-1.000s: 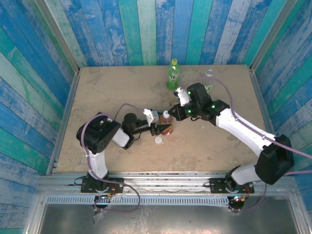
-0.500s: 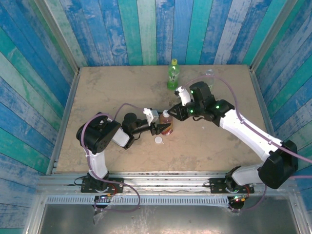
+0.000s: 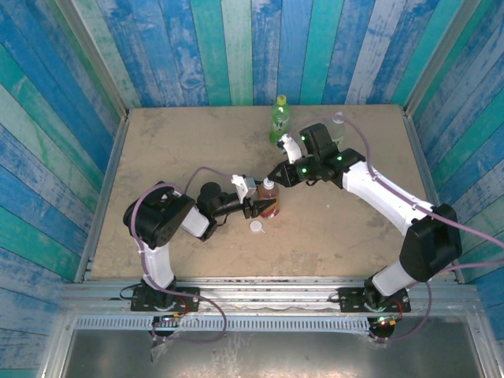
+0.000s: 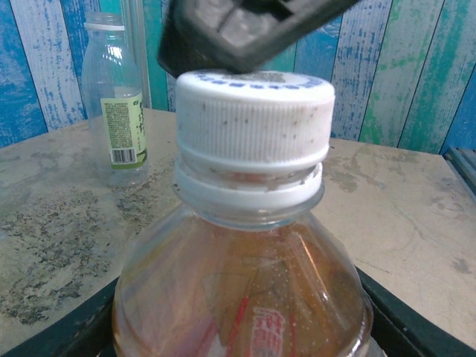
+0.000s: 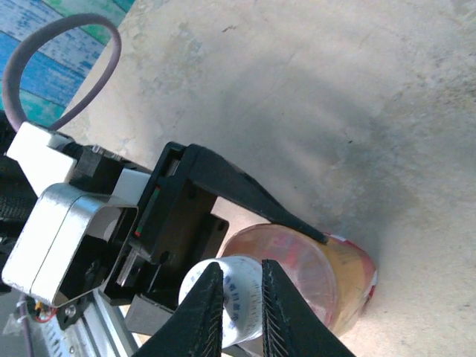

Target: Screw on the bottle caps

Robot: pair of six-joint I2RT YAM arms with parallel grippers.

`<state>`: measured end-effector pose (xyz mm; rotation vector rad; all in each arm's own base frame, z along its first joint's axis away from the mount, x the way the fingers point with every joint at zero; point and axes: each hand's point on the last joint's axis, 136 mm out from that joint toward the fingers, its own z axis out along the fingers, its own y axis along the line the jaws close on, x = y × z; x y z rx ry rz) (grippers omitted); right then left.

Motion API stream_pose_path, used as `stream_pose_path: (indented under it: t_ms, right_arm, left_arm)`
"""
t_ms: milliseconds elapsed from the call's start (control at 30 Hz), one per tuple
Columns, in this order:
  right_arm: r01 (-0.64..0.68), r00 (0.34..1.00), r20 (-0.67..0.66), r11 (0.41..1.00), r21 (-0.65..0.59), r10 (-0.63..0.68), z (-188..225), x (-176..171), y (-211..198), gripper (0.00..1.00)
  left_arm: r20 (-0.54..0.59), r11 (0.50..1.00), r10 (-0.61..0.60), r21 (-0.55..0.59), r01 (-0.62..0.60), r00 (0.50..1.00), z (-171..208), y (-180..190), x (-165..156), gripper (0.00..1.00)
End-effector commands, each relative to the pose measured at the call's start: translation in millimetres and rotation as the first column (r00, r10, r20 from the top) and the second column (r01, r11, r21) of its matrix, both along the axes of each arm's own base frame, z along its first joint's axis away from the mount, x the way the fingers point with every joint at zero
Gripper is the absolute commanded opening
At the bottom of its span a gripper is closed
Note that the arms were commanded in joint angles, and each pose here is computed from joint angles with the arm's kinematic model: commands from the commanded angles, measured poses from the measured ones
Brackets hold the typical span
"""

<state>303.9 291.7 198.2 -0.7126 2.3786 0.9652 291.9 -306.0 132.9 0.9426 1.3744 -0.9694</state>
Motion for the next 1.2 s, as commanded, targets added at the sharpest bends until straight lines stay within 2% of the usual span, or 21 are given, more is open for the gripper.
stream_pose_path:
  t_ms: [0, 133, 267, 467, 567, 633, 700, 767, 867, 933, 1000, 1167]
  right_arm:
    - [-0.032, 0.997, -0.068, 0.999, 0.012, 0.033, -9, -23, -5, 0.18]
    - [-0.041, 0.995, -0.093, 0.999, 0.023, 0.043, -13, -42, -13, 0.17]
    - [-0.058, 0.998, -0.030, 0.998, 0.028, 0.059, 3, -51, -21, 0.19]
    - [-0.123, 0.966, 0.222, 0.991, -0.058, 0.133, 36, -54, -37, 0.42]
    - [-0.218, 0.899, 0.352, 0.964, -0.152, 0.259, 51, -69, -44, 0.58]
    - [-0.241, 0.844, 0.430, 0.943, -0.231, 0.321, 61, -73, -52, 0.64]
    - [-0.328, 0.743, 0.512, 0.901, -0.283, 0.431, 68, -86, -54, 0.68]
    - [-0.347, 0.657, 0.587, 0.881, -0.321, 0.473, 75, -90, -57, 0.70]
    - [-0.393, 0.556, 0.631, 0.841, -0.373, 0.540, 82, -98, -57, 0.70]
    - [-0.426, 0.518, 0.638, 0.818, -0.386, 0.570, 87, -101, -54, 0.69]
    - [-0.480, 0.485, 0.636, 0.791, -0.380, 0.600, 92, -111, -44, 0.67]
    - [-0.540, 0.460, 0.605, 0.746, -0.391, 0.650, 93, -111, -31, 0.61]
  left_arm:
    - [-0.068, 0.998, 0.038, 0.056, -0.034, 0.997, -22, 4, 3, 0.51]
    - [-0.060, 0.998, 0.044, 0.058, -0.040, 0.997, -18, 3, 6, 0.51]
    - [-0.043, 0.998, 0.039, 0.059, -0.037, 0.998, -12, -2, 6, 0.51]
    - [-0.003, 0.997, 0.020, 0.074, -0.019, 1.000, 4, -10, 4, 0.51]
    - [0.018, 0.996, -0.012, 0.084, 0.010, 1.000, 18, -12, -3, 0.51]
    - [0.022, 0.995, -0.046, 0.085, 0.044, 0.999, 27, -13, -10, 0.51]
    - [0.031, 0.991, -0.099, 0.097, 0.096, 0.995, 35, -15, -20, 0.51]
    - [0.035, 0.984, -0.147, 0.105, 0.143, 0.988, 42, -17, -29, 0.51]
    - [0.053, 0.976, -0.198, 0.106, 0.191, 0.979, 54, -17, -40, 0.51]
    - [0.068, 0.968, -0.232, 0.115, 0.223, 0.970, 62, -18, -49, 0.51]
    - [0.080, 0.959, -0.262, 0.129, 0.251, 0.962, 67, -18, -56, 0.51]
    - [0.108, 0.937, -0.339, 0.129, 0.325, 0.935, 79, -17, -74, 0.51]
